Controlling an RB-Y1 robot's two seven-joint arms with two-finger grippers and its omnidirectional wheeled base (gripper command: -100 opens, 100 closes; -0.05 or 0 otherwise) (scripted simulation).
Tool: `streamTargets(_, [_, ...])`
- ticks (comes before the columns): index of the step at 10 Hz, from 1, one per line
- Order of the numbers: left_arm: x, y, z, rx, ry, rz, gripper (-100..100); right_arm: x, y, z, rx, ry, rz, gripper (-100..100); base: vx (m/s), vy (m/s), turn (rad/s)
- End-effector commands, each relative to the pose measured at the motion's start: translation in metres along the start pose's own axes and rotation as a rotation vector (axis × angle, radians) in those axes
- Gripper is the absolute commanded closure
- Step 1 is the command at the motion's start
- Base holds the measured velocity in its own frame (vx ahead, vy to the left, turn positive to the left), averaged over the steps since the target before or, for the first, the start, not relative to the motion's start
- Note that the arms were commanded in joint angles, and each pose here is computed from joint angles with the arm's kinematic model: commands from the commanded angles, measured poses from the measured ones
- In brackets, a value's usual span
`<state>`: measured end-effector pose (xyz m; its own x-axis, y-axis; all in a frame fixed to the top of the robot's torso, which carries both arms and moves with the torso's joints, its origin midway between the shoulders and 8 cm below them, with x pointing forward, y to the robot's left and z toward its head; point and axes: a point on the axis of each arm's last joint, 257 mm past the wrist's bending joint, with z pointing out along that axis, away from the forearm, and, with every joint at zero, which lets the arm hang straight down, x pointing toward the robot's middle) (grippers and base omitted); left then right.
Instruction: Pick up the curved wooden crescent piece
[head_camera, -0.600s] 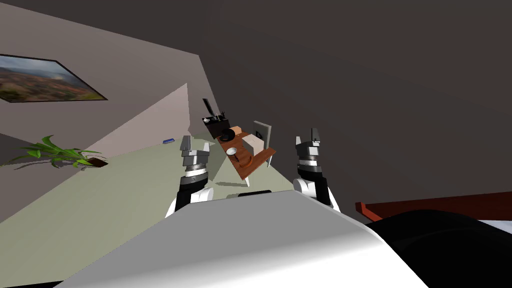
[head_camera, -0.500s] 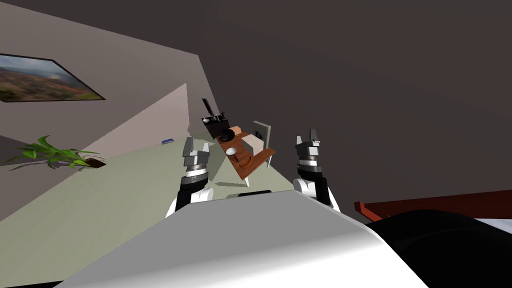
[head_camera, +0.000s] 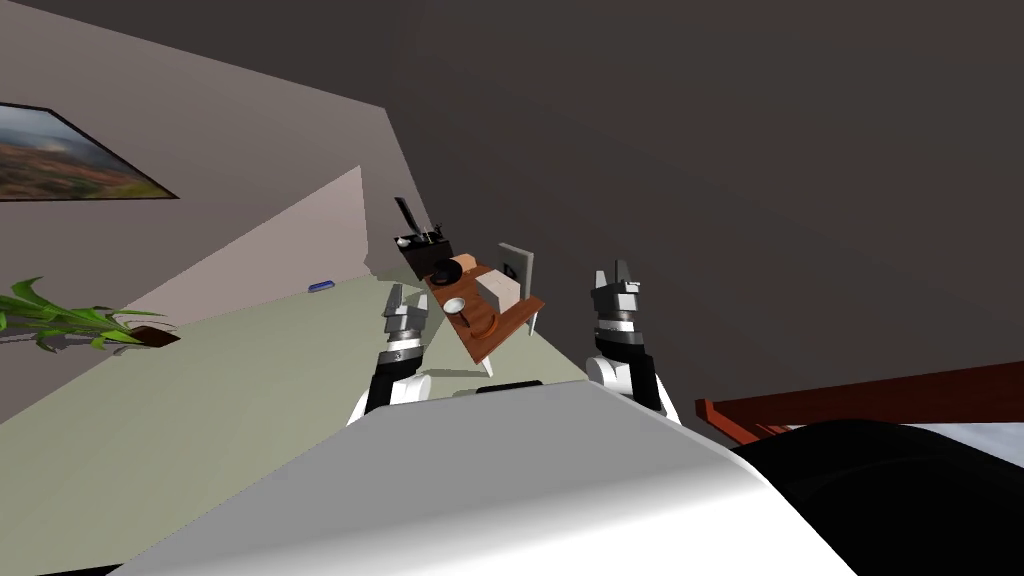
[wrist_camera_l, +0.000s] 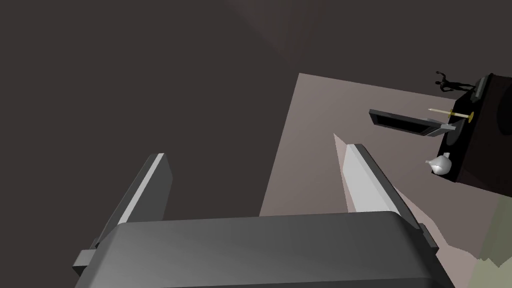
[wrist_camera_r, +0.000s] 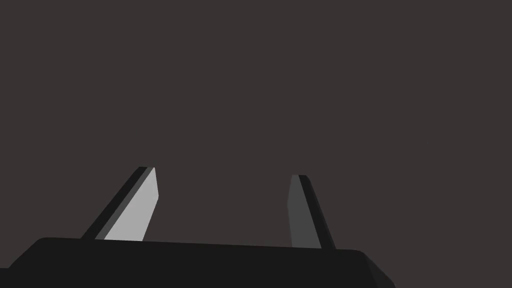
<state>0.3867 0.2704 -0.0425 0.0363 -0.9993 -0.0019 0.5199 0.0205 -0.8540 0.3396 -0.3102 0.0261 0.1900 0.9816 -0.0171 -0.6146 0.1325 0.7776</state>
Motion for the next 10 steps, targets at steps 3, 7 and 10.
streamTargets(3, [-0.017,0.041,-0.007,-0.077,-0.026,-0.065,-100,0.0,0.0,0.0,0.0,0.0,0.0,0,0.021,-0.066,-0.057])
streamTargets(7, [-0.03,0.085,-0.019,-0.163,-0.062,-0.123,-100,0.0,0.0,0.0,0.0,0.0,0.0,0,0.02,-0.06,-0.05])
streamTargets(10, [-0.039,0.113,-0.029,-0.221,-0.087,-0.152,-100,0.0,0.0,0.0,0.0,0.0,0.0,0,0.025,-0.05,-0.055])
